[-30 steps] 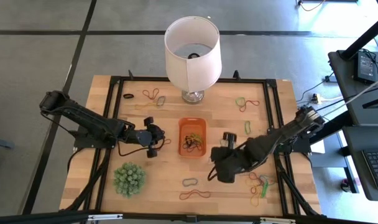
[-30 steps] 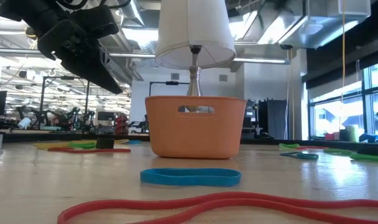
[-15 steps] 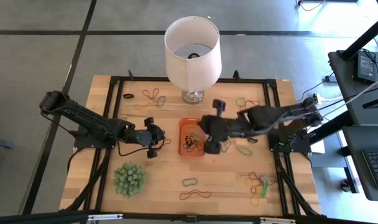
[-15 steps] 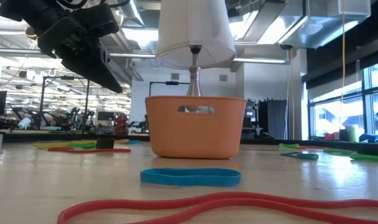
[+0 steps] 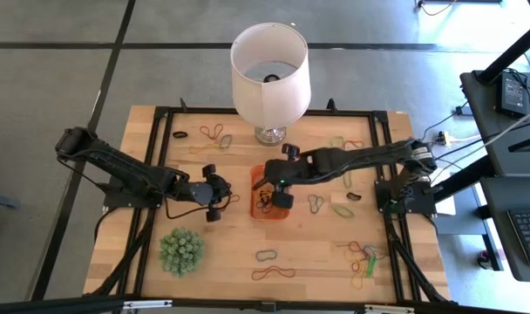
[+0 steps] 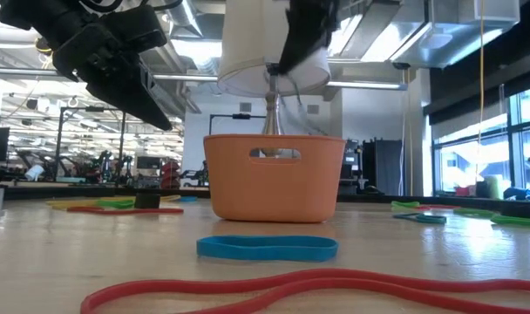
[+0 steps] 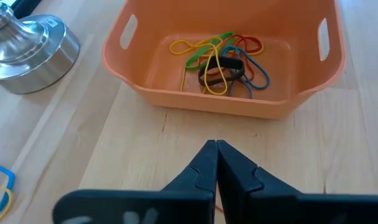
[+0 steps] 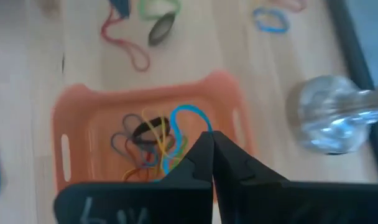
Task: Pick and place rubber bands into bin
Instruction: Put the blue rubber band into the orange bin
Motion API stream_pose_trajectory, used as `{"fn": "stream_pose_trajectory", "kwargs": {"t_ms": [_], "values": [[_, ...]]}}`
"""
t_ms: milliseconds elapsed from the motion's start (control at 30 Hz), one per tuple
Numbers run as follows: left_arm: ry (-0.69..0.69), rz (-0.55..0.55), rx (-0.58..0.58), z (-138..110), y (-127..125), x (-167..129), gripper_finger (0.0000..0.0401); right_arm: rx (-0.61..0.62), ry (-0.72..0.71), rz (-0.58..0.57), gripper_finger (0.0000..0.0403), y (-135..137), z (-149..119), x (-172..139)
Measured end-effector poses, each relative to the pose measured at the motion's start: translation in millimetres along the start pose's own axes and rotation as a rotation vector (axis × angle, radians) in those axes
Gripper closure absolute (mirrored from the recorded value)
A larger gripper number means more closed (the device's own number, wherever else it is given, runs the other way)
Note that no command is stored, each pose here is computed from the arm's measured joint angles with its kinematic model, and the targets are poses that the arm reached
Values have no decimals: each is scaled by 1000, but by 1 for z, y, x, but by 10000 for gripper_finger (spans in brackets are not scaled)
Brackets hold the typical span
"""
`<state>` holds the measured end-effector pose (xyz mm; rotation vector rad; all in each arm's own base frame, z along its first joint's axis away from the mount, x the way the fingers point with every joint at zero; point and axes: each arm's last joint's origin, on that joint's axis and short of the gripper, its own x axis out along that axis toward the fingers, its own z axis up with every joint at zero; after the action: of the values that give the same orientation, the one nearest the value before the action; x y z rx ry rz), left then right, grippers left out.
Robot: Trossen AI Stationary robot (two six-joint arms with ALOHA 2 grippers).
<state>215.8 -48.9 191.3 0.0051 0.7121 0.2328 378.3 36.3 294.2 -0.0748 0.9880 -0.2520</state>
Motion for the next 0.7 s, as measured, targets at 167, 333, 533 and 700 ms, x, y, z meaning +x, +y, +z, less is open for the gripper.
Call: {"fn": "stream_pose_trajectory", "kwargs": {"t_ms": [167,333,533,700], "values": [[0,0,0,0,0,0,398,17,36,22,403,8,-22,33],[0,0,0,0,0,0,398,60,58,21,402,12,-44,55],[0,0,-1,0,0,0,398,81,4,125,386,18,-57,71],[0,0,-2,0,0,0,398,129,-30,140,364,19,-60,76]]}}
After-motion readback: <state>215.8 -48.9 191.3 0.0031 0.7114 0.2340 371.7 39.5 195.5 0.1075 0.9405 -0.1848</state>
